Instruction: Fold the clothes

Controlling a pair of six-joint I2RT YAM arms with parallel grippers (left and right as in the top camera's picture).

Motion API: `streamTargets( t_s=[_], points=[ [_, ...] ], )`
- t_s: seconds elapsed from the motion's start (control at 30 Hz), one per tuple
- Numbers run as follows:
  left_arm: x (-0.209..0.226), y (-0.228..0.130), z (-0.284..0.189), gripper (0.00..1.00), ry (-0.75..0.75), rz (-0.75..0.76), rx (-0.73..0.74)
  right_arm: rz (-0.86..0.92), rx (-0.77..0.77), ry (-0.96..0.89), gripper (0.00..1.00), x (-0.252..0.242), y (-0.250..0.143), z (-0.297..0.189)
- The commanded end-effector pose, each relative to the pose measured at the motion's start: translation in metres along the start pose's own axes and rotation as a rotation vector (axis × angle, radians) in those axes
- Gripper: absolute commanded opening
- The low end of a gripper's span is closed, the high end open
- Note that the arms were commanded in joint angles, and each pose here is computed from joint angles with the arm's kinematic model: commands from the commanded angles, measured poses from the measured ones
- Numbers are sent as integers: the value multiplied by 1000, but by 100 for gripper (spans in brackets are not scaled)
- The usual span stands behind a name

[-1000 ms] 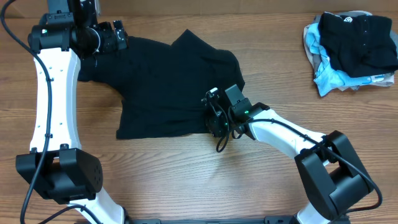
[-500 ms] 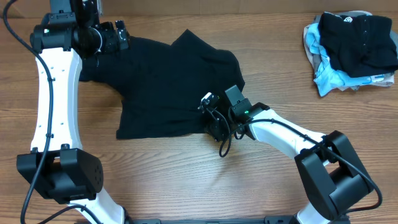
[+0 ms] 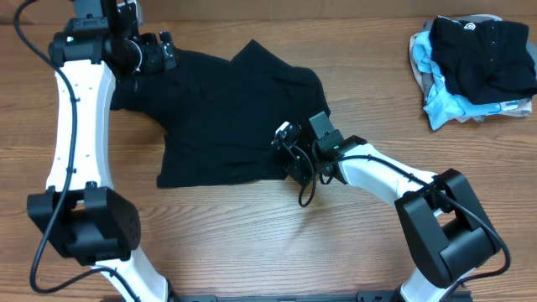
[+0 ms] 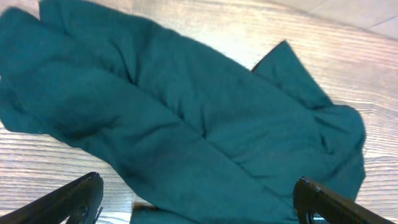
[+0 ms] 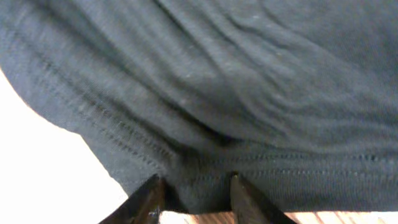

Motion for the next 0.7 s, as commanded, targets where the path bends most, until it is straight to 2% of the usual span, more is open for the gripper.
streamTargets(
  t_s=[0.0,0.2,0.23,0.3,0.5,0.67],
  points=[
    [0,-3,15,100,3,19,34,-7,-31,23,35,-1,8,-1],
    [1,-3,18,100,5,18,39,-2,-24,38,31,1,6,-1],
    [1,-3,18,100,6,18,39,0,-18,41,25,2,5,-1],
    [1,-3,18,100,6,18,39,16,-2,49,4,4,2,-1],
    [1,-3,18,100,6,18,40,208,52,59,4,0,-8,-4],
    [1,-4,18,100,8,18,44,467,109,38,4,-28,-19,-25]
  ],
)
Point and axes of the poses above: each gripper's point midway between its finger pads, its own z axis out along the fingers, its own x axis along the line the jaws close on, y = z × x, the point moved 6 cm from there along -z, back along the fingers, and after that the axes turned 11 degrees about -z, right-handed, at the moved point
